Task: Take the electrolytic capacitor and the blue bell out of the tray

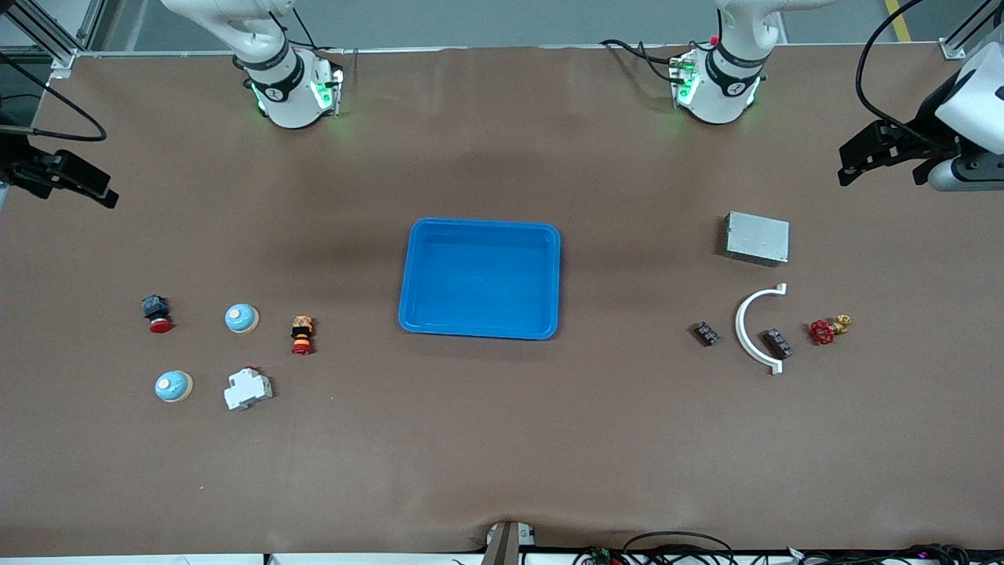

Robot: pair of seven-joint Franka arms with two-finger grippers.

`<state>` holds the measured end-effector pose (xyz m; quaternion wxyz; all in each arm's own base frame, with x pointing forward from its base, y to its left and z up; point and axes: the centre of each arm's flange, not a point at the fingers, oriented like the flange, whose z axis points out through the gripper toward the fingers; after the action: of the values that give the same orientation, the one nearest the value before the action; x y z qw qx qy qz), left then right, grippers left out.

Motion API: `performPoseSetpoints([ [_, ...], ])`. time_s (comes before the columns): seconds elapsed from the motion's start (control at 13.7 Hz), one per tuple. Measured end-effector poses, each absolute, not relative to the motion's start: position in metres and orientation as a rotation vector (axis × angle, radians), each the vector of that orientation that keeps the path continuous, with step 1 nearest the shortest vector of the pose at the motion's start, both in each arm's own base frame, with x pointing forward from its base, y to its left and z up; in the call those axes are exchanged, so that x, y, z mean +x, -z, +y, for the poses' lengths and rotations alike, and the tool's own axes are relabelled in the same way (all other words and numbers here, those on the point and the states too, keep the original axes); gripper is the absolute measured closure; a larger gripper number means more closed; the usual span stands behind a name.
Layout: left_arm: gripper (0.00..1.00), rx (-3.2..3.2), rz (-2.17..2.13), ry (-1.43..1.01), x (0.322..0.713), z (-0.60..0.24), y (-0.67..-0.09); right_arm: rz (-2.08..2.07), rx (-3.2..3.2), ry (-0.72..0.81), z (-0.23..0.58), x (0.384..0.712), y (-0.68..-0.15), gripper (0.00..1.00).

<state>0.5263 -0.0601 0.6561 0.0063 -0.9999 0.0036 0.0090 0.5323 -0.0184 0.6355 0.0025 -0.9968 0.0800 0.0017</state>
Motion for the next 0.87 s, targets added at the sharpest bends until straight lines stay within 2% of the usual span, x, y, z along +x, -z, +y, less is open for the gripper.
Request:
performPoseSetpoints([
  [0.29,0.00,-3.129,0.011,-0.028,0.526,-0.060,-0.656,0.123,-3.134,0.045,-0.038,0.536,-0.636,0.00],
  [0.87,0.00,-3.129,0.011,-0.028,0.526,-0.060,-0.656,0.124,-3.135,0.036,-0.051,0.534,-0.635,0.00],
])
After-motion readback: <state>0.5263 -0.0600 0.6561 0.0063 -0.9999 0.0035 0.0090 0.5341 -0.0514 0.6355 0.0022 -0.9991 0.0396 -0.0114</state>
